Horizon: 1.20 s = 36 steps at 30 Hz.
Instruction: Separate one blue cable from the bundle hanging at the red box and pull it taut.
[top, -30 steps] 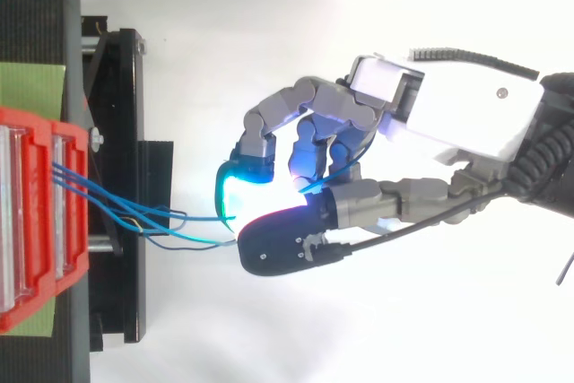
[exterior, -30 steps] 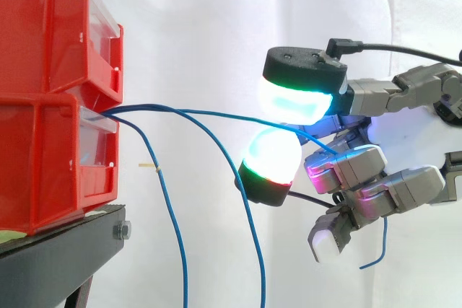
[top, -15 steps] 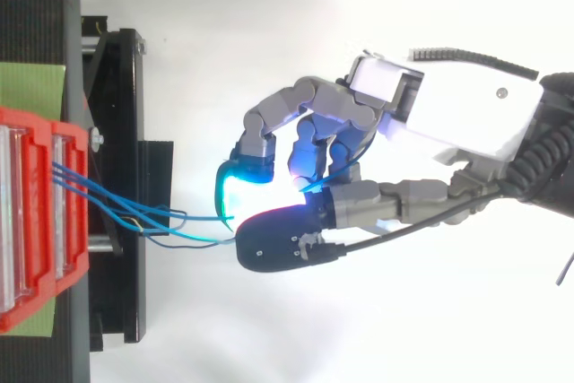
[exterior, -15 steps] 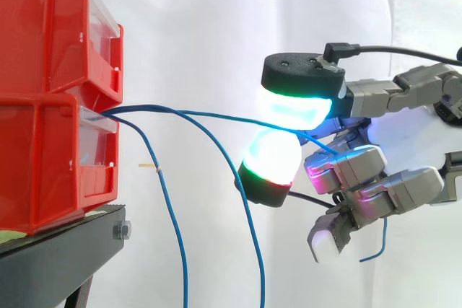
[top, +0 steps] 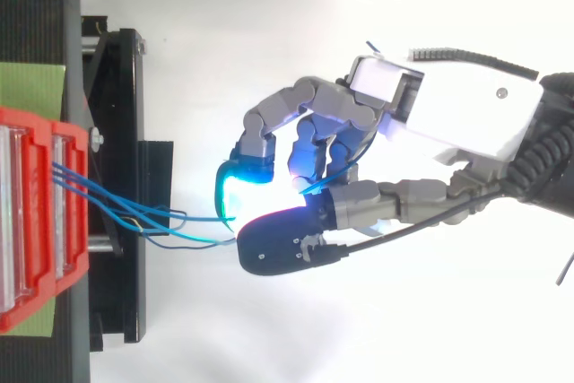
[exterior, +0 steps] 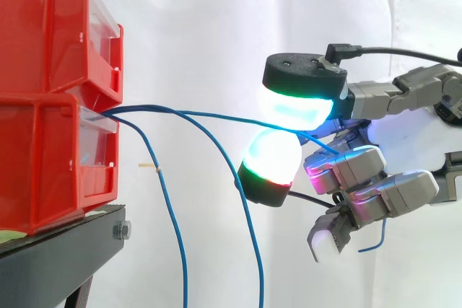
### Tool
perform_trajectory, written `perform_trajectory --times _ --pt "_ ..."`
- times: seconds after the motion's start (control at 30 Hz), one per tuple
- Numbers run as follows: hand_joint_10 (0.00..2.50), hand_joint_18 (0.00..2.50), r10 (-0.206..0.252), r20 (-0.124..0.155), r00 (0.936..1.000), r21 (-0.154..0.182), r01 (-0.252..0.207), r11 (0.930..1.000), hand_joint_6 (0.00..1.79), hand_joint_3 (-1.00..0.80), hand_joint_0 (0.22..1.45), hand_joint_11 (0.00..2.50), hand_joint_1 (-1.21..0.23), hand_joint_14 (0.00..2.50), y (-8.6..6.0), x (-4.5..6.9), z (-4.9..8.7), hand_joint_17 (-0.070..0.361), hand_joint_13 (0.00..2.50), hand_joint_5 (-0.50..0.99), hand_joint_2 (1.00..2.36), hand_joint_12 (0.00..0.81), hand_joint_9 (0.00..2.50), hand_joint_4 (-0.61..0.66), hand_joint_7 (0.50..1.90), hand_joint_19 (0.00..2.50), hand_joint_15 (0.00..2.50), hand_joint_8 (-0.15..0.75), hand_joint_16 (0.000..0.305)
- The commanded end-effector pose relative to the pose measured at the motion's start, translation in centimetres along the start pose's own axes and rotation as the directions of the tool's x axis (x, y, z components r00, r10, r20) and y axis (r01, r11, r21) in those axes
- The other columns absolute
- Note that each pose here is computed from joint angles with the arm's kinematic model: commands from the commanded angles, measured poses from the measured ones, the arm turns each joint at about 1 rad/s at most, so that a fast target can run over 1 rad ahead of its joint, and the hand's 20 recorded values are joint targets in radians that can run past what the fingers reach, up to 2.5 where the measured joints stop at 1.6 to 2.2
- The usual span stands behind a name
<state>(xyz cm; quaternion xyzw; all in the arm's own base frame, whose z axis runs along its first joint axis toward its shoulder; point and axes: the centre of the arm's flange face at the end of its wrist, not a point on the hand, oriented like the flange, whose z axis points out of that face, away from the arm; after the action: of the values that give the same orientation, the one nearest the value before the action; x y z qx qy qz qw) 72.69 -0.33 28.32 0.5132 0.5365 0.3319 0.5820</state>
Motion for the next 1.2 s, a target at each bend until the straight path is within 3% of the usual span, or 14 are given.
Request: perform_trajectory --times 0.0,0.2,0.5,1.17 --pt "1.05 0.68 0.000 -0.001 1.0000 0.000 0.000 1.0000 0.96 -0.44 0.69 1.37 -0.69 0.53 -0.01 0.10 -0.02 0.114 1.32 -0.25 1.01 0.266 0.75 0.06 0.89 0.63 1.25 0.219 0.051" --pt "1.06 0.68 0.000 0.000 1.0000 0.001 0.000 1.0000 0.95 -0.49 0.66 1.36 -0.65 0.54 -0.04 -0.01 0.01 0.114 1.33 -0.25 1.00 0.261 0.77 0.09 0.88 0.64 1.24 0.226 0.051" --pt "1.07 0.69 0.000 0.000 1.0000 0.001 0.000 1.0000 0.96 -0.37 0.69 1.36 -0.65 0.53 -0.04 -0.01 0.01 0.115 1.33 -0.25 1.01 0.266 0.78 0.01 0.98 0.63 1.25 0.225 0.051" --pt "1.05 0.69 0.000 0.000 1.0000 0.001 0.000 1.0000 0.97 -0.36 0.70 1.38 -0.65 0.48 -0.04 -0.01 0.01 0.114 1.34 -0.25 1.01 0.272 0.80 -0.01 0.97 0.64 1.27 0.218 0.051"
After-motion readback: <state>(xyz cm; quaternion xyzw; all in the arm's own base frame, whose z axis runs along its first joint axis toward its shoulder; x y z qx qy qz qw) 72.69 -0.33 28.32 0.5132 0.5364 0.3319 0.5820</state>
